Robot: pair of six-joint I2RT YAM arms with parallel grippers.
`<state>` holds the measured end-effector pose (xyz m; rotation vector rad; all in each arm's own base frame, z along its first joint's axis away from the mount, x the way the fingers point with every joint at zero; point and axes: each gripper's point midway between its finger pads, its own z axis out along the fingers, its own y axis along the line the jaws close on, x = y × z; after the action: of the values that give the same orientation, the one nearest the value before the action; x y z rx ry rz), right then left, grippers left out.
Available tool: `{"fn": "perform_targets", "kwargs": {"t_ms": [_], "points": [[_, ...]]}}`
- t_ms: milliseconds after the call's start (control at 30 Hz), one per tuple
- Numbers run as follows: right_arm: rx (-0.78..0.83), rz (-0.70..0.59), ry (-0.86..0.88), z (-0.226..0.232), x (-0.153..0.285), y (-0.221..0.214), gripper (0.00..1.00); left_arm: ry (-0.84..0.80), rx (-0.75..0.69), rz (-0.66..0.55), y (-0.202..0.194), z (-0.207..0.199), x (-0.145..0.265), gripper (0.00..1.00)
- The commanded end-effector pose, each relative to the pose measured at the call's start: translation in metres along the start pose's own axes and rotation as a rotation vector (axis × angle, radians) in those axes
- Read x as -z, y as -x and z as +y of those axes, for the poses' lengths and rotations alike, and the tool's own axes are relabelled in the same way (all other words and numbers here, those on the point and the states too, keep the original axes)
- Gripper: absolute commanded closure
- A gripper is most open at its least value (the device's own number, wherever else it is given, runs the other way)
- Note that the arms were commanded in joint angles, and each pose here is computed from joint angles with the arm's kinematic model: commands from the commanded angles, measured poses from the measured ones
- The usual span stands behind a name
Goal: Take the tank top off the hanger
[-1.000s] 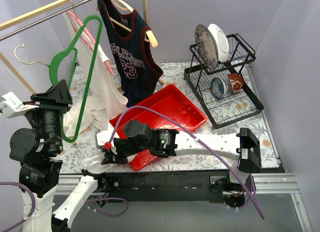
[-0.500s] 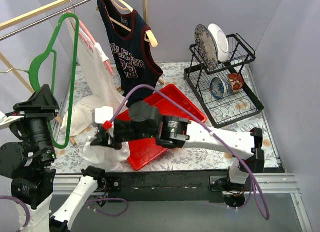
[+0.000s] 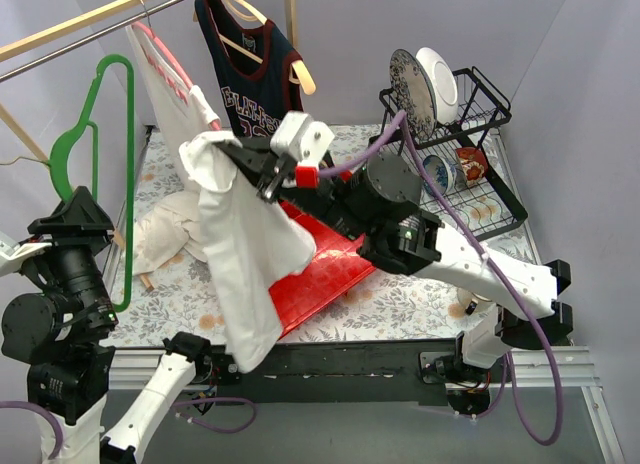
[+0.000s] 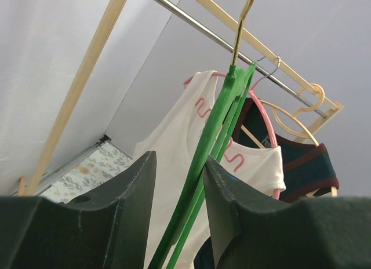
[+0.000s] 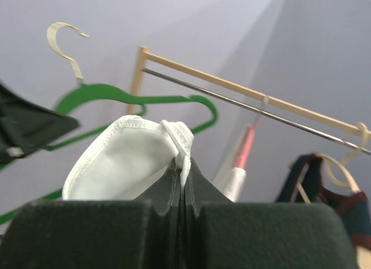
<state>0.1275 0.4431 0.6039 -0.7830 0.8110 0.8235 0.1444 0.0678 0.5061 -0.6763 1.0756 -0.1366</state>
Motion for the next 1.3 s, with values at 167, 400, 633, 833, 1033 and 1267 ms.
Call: {"fn": "perform_targets", "kwargs": {"t_ms": [167,400,633,833,1033,1267], "points": [[-0.04,0.206,-0.301,-0.094,0.038,-0.104,0.99,0.05,-0.04,-0.035,0.006,0.014,0.002,1.0],[-0.15,0.401,-0.347,-0.075,0.117,-0.209,0.99,0.06,-0.062,-0.036,0.004,0.016,0.001,1.0],[-0.299,0.557,-0.441,-0.086,0.161,-0.279,0.99,0.072,-0.085,-0.018,-0.009,0.018,-0.003,1.0],[-0.381,0.684,-0.503,-0.091,0.188,-0.331,0.99,0.083,-0.096,-0.014,-0.009,0.018,-0.005,1.0],[-0.441,0.774,-0.603,-0.09,0.215,-0.364,0.81,0.093,-0.121,0.007,-0.016,0.02,-0.007,1.0],[-0.326,0.838,-0.776,-0.125,0.234,-0.332,0.01,0.13,-0.154,0.054,-0.03,0.022,-0.012,1.0]]}}
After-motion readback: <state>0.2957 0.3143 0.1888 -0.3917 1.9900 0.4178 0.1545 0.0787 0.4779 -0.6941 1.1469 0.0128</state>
